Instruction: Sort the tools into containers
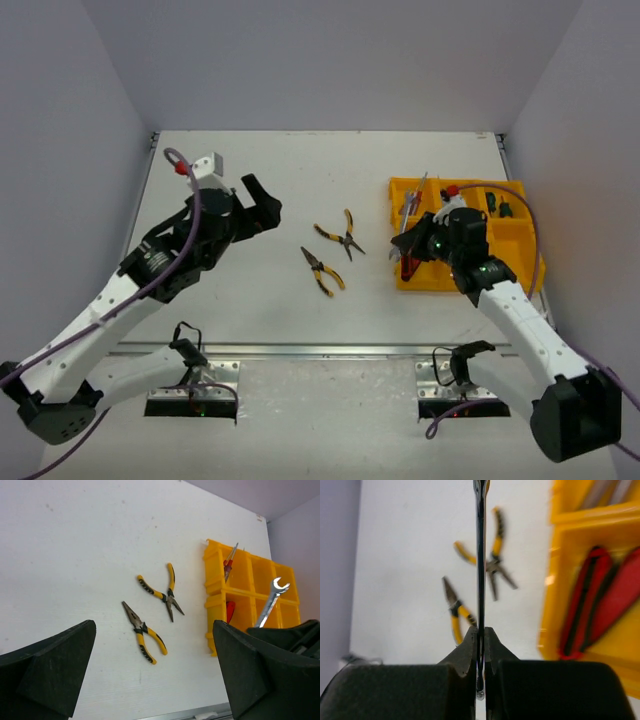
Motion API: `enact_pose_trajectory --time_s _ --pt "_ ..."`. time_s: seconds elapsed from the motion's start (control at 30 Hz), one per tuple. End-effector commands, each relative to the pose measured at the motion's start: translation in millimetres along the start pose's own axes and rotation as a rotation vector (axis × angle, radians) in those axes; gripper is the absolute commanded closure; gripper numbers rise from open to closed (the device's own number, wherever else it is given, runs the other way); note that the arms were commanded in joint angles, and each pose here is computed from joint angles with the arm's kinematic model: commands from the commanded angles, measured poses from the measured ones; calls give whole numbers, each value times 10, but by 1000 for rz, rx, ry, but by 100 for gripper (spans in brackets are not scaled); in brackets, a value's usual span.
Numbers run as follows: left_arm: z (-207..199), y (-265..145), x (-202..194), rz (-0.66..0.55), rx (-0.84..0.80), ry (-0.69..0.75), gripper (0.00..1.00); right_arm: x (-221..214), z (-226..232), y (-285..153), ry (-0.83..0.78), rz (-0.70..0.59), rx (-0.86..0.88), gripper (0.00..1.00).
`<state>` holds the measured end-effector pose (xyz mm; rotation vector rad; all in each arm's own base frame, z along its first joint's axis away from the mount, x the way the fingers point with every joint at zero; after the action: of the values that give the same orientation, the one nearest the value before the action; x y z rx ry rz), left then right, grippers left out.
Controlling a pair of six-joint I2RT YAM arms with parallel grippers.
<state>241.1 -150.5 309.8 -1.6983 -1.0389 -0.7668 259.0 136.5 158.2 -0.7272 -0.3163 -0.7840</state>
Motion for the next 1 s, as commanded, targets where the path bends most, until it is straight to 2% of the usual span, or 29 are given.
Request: enact_pose_trajectory --time_s 0.0,0.13,0.3,0.5,0.67,0.73,0.8,0.9,0.97 --pt "413 -180 -211 66 96 238 0 460 -574 -459 -49 -143 -375 100" --pt "556 -59 -543 105 91 311 0 654 -1007 -597 -36 -162 -636 100" --pt "695 85 -802 143 141 346 0 798 -1250 -674 -29 -188 -790 100" --pt "648 109 -827 147 102 361 0 830 -1440 -691 -16 -164 -858 100" --pt "637 77 -814 128 81 350 0 857 -1495 -553 -21 -105 -837 97" --pt "641 69 -806 122 79 346 0 877 -1520 -521 -15 -92 -840 87" --pt "646 69 -805 121 82 345 0 907 -1511 -505 -8 -96 -835 57" --pt "658 79 -803 123 98 346 0 999 -1458 -498 -11 -113 -824 30" --pt "665 87 -801 126 107 346 0 1056 -1408 -514 -15 -129 -816 18"
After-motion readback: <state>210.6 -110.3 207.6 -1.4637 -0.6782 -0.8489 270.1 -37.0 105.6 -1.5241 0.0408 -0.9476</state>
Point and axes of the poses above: each gripper's point midway between its finger pads, its own y axis out along the fingers, its own z axis along the line the jaws close on, x = y × z, the point moved 3 cm from there along -y, back along the fingers, and after that the axes turned 10 degrees about y, right-handed, at the moved point
